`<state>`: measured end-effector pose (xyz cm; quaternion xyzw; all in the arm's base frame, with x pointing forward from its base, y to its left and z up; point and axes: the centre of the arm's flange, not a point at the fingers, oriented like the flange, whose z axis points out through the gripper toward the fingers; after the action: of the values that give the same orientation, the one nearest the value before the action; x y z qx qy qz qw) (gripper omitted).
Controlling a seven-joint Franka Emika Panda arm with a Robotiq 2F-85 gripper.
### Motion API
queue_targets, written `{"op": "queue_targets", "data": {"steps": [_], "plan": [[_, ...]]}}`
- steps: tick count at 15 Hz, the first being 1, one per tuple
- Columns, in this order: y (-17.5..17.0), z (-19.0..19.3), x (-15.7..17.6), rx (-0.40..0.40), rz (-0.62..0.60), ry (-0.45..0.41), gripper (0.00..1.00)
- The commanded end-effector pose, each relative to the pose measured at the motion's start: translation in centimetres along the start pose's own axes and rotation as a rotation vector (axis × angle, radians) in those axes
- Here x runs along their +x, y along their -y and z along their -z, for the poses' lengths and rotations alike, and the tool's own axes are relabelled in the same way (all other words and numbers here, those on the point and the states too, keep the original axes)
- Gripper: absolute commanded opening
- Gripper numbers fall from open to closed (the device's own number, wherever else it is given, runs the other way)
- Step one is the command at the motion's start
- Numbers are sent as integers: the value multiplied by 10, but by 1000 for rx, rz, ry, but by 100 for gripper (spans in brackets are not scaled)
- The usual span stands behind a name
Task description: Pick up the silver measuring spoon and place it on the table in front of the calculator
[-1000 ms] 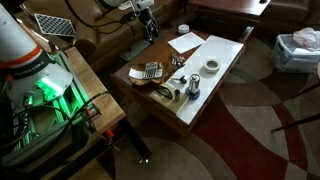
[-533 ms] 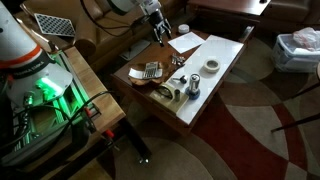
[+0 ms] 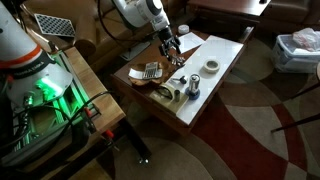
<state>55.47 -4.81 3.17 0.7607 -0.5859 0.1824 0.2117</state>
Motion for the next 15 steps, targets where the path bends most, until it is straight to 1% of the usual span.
{"op": "queue_targets", "data": {"steps": [1,2,3,6,7,8,10,11,12,15], "plan": [[1,1,0,1,-1,-1,100],[1,1,1,2,-2,-1,100],[4,-3,3,-13,-4,-14,100],[9,-26,21,-71,53,0,100],[10,-38,29,-89,84,17,100],[10,-47,34,-101,114,36,100],[11,-69,45,-220,164,85,100],[9,-79,47,-271,195,96,100],[7,-85,49,-306,236,136,100],[7,-87,46,-352,369,251,100]]}}
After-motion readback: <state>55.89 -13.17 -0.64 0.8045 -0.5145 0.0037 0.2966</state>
